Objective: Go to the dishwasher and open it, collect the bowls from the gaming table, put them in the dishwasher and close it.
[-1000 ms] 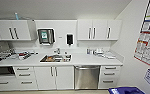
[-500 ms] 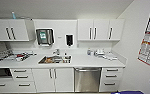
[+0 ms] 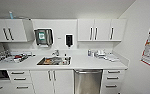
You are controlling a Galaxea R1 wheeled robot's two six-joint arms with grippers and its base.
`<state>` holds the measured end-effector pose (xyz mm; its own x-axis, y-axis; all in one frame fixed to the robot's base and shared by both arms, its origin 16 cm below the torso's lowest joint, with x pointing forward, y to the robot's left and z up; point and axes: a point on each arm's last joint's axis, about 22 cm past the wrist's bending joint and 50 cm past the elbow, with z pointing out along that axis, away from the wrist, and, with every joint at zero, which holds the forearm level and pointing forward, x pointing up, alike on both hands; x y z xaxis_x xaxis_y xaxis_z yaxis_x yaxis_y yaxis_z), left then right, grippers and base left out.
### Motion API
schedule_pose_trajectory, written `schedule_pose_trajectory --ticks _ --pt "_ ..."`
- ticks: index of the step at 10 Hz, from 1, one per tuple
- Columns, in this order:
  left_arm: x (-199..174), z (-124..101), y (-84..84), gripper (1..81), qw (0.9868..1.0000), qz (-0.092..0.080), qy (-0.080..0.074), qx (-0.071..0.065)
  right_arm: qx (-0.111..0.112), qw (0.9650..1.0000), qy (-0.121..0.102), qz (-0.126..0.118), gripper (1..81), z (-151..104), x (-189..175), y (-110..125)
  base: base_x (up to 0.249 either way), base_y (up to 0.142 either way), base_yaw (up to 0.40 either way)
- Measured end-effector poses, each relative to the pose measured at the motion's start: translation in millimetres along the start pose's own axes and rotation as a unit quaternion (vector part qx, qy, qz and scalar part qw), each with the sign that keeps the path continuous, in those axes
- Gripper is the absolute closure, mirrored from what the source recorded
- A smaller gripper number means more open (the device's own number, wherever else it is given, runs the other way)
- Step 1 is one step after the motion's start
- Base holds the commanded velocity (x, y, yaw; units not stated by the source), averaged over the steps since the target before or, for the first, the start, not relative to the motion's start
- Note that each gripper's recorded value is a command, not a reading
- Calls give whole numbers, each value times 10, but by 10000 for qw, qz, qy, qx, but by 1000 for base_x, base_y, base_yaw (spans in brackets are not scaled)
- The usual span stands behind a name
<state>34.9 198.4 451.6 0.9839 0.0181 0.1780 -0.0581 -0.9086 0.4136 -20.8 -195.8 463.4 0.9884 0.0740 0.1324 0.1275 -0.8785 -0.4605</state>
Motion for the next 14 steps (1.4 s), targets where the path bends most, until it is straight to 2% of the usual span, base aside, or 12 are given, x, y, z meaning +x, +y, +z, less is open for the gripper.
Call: schedule_pose_trajectory --ticks 8,10,13,14 --pt "-17 2 6 10 10000 -5 -13 -4 -11 10000 -14 5 10 -8 -17 15 117 0 0" --pt "108 10 7 10 10000 18 63 -6 -18 10000 72 -28 10 -6 128 30 117 0 0" --pt "-171 -10 7 10 9999 -36 -105 -1 -9 9999 -112 30 10 -13 -165 7 117 0 0" --pt "-88 -5 3 10 10000 -20 -63 -1 -9 10000 -62 13 10 -9 -77 12 133 0 0"
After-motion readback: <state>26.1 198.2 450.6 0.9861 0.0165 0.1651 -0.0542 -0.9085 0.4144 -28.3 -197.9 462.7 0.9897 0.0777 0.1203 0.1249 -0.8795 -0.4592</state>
